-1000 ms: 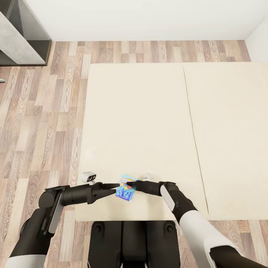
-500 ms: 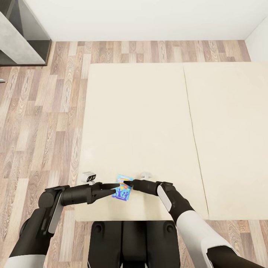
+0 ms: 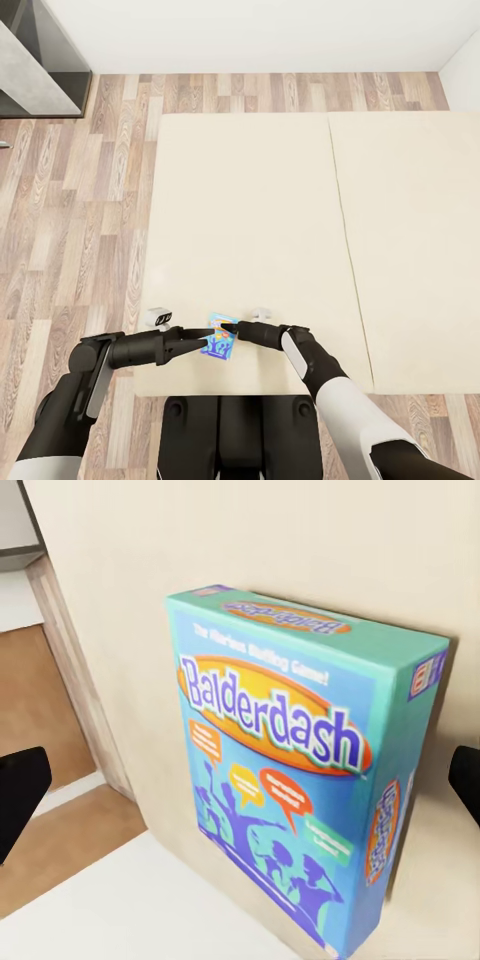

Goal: Put all the toys in the child's room - the three board games (two on the bed and one on the table), the two jigsaw puzzles on the table, and the tennis ball on the table - inside the toy box on the table in the child's room.

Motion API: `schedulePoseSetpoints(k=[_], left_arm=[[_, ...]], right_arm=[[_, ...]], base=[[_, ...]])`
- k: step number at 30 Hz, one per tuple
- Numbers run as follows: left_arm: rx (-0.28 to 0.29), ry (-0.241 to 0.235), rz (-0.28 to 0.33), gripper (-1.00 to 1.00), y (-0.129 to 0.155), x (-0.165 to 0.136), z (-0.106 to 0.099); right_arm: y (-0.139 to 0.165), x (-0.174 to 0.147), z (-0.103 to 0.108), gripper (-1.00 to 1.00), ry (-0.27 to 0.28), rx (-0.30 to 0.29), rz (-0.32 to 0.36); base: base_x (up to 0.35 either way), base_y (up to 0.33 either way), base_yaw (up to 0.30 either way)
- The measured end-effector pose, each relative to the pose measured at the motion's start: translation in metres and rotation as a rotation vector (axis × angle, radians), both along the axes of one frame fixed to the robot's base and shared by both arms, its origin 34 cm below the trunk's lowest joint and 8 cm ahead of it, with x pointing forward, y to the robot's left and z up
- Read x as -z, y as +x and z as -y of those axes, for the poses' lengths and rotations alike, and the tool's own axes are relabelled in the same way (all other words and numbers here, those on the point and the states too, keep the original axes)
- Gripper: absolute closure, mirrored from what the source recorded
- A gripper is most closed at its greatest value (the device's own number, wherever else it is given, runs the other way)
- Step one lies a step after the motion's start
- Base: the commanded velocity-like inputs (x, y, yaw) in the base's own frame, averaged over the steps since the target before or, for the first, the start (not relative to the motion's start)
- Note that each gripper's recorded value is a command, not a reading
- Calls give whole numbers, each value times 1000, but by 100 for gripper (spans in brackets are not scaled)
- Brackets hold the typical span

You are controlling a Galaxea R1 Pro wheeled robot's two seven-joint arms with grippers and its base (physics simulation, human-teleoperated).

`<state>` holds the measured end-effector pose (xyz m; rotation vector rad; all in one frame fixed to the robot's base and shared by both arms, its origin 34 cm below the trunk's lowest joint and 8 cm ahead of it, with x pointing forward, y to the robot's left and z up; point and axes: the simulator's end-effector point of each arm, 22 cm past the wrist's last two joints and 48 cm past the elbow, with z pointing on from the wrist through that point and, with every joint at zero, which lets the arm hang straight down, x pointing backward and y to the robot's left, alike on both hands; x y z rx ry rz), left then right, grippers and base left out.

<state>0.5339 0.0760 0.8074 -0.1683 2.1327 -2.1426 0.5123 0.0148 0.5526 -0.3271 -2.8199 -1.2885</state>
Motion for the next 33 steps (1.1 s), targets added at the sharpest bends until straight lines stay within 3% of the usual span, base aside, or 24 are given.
schedulePoseSetpoints(k=[33], left_arm=[[-20,13,1,-100,4,2,-7]], right_arm=[[3,-3,0,-100,10,17,3]], base=[[0,0,0]])
